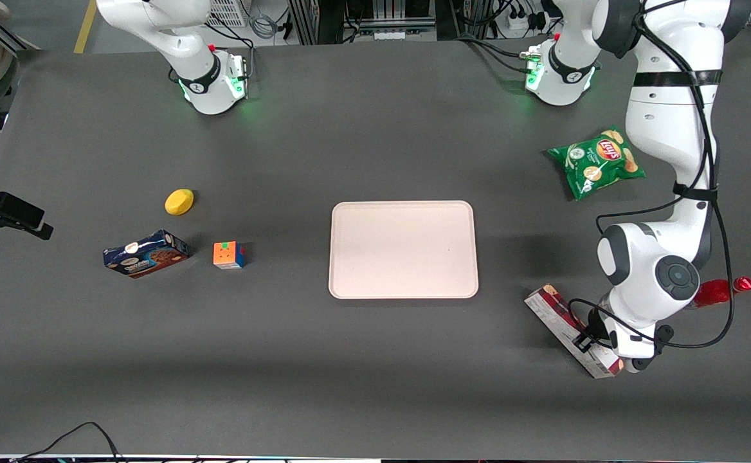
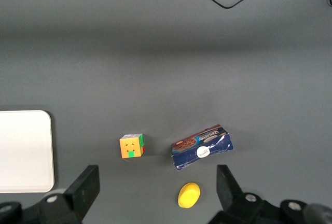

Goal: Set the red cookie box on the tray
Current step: 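Lift the cookie box upright and carry it over the white tray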

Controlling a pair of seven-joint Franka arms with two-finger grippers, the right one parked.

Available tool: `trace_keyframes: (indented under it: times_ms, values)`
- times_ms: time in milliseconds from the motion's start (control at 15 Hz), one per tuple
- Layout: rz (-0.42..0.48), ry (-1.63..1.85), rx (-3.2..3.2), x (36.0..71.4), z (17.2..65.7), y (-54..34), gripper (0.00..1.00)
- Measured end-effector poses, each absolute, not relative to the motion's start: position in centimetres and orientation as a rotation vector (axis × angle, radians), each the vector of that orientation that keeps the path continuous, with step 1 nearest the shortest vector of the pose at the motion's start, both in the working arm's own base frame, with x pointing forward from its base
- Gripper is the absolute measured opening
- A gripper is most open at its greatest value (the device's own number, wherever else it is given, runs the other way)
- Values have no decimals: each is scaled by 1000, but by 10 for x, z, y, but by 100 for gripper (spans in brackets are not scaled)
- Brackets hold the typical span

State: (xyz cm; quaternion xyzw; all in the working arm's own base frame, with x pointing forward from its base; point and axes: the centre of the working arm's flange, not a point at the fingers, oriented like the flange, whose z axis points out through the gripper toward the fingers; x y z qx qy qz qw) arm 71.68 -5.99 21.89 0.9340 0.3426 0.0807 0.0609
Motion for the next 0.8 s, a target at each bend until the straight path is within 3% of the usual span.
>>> trace_keyframes:
  times_ms: [133, 400, 800]
  values:
    - [225, 1019, 2840, 717, 220, -62, 21]
    - [92, 724, 2987, 727, 255, -76, 21]
    - [222, 150, 3138, 731, 367, -104, 21]
